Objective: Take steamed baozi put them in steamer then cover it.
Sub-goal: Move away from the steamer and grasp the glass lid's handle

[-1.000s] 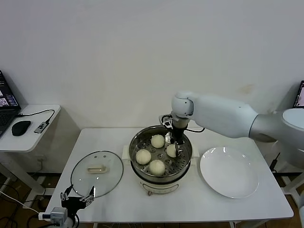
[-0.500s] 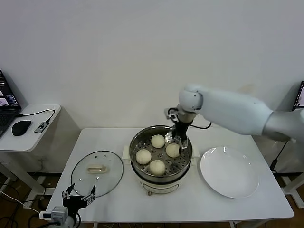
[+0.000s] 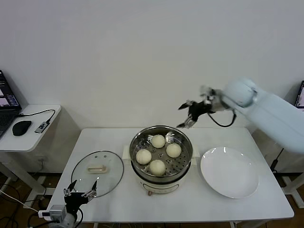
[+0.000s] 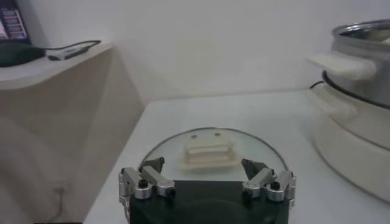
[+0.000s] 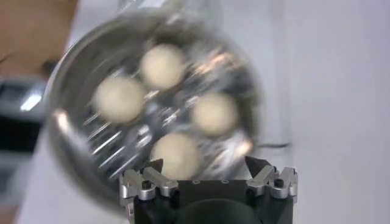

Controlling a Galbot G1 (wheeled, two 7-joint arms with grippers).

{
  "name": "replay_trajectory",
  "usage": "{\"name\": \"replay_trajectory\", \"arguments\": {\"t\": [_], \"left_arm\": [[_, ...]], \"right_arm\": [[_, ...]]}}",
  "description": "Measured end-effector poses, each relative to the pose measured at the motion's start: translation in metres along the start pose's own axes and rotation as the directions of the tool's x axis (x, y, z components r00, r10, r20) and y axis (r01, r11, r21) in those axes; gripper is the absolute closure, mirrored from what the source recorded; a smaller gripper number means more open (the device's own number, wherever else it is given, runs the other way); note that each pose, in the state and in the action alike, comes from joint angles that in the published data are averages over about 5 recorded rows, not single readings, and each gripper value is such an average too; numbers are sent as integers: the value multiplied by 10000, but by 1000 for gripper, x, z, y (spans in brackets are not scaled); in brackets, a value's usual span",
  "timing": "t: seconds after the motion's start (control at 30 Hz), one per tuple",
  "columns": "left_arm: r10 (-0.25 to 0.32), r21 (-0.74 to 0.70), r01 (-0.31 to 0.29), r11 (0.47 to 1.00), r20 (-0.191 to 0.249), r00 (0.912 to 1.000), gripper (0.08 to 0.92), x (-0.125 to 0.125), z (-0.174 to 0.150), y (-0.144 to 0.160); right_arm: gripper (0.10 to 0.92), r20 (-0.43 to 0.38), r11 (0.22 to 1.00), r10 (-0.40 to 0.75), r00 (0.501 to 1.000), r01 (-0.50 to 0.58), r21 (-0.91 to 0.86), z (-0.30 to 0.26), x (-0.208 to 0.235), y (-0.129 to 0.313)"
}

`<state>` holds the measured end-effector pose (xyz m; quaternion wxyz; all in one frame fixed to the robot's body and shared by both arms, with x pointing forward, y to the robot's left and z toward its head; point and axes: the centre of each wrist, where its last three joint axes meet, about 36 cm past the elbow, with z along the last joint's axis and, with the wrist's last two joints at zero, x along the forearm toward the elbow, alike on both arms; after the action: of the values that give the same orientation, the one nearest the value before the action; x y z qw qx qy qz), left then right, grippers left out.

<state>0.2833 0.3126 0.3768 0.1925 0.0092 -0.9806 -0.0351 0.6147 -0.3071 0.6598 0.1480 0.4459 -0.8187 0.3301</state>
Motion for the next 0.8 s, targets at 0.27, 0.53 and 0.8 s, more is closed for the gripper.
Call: {"name": "replay_trajectory", "arguments": {"t": [0.27, 0.53, 0.8], "left_arm": [[-71, -455, 92, 9989, 480, 9988, 177, -17, -3, 2], [-261, -1460, 406, 9884, 996, 9947, 177, -36, -6, 9], [-552, -2811, 978, 9547, 1558, 9862, 177, -56, -5, 17]], "right_arm": [[200, 1776, 9249, 3369, 9246, -2898, -2460, 61, 41, 54], [200, 2109, 7403, 5942, 7762, -4252, -5206, 128, 54, 120], [200, 1155, 5332, 7287, 6750, -4534, -7143, 196, 54, 203]]}}
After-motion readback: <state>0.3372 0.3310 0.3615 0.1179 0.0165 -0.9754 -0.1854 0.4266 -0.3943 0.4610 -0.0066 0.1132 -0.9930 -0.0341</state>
